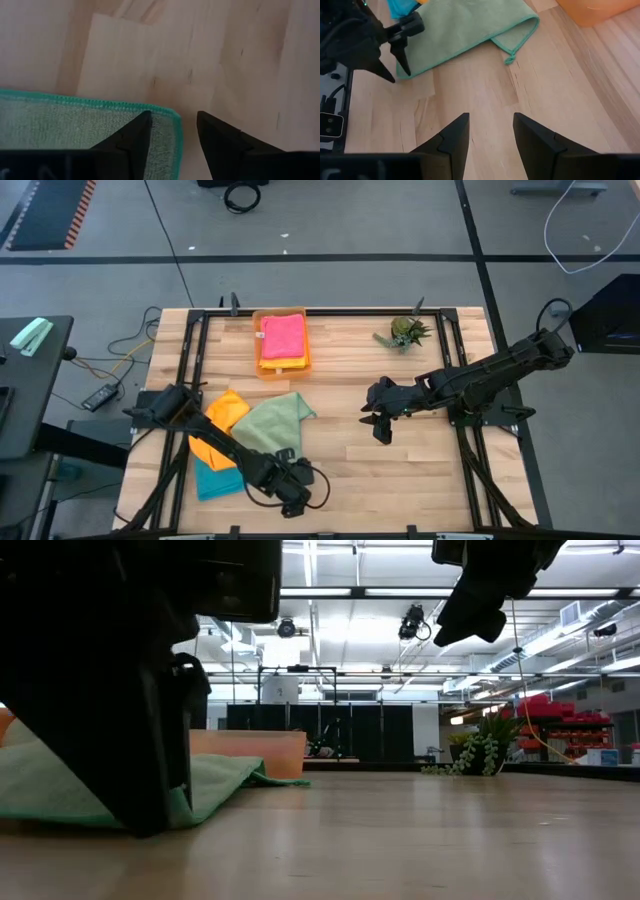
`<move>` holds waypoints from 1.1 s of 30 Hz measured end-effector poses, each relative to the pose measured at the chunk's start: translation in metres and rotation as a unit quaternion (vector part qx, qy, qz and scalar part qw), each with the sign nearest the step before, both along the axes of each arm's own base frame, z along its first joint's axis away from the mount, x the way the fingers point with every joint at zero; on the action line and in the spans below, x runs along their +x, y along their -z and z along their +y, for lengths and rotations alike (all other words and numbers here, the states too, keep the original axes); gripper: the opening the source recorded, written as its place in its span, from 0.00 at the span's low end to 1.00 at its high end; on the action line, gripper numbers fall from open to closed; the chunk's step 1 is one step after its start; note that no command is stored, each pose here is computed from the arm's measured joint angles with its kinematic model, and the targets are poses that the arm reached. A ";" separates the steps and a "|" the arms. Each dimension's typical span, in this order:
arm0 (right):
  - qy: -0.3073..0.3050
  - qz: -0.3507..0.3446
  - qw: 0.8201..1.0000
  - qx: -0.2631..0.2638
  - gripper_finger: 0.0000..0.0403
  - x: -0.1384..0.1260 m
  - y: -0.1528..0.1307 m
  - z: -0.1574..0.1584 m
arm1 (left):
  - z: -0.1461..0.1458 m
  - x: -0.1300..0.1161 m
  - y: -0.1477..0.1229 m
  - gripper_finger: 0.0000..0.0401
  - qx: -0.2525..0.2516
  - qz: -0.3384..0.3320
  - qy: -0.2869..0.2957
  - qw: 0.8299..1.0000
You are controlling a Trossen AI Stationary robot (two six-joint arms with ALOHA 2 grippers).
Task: Fold microfiber towels
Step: Fold the green microfiber cloth
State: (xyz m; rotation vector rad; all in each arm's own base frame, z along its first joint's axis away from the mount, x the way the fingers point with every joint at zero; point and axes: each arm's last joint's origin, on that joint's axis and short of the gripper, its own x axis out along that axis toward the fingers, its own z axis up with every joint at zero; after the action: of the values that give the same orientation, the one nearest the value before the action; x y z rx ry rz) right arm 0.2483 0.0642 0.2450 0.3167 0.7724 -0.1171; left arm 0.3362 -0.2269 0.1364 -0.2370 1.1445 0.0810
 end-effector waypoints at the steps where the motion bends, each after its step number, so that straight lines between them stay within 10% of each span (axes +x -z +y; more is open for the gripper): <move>1: 0.000 0.000 1.000 0.000 0.40 0.000 0.000 0.000 | -0.001 0.000 0.002 0.42 -0.002 -0.001 -0.006 1.000; 10: -0.019 -0.021 0.999 -0.032 0.40 0.002 -0.002 0.001 | 0.002 -0.005 0.003 0.04 -0.025 0.026 -0.109 0.993; 19: -0.028 -0.045 0.998 -0.044 0.40 0.044 0.033 0.012 | 0.004 -0.024 -0.071 0.02 -0.063 -0.059 -0.111 0.990; 33: 0.201 -0.048 0.972 0.114 0.40 0.115 0.136 -0.007 | 0.036 -0.065 -0.137 0.02 -0.048 -0.087 -0.190 0.977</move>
State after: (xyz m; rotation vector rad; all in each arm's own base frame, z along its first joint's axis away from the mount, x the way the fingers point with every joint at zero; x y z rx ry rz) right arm 0.3635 0.0577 0.1092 0.6911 0.6176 -0.3931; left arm 0.2712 -0.1905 0.2734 -0.5379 0.9174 0.3378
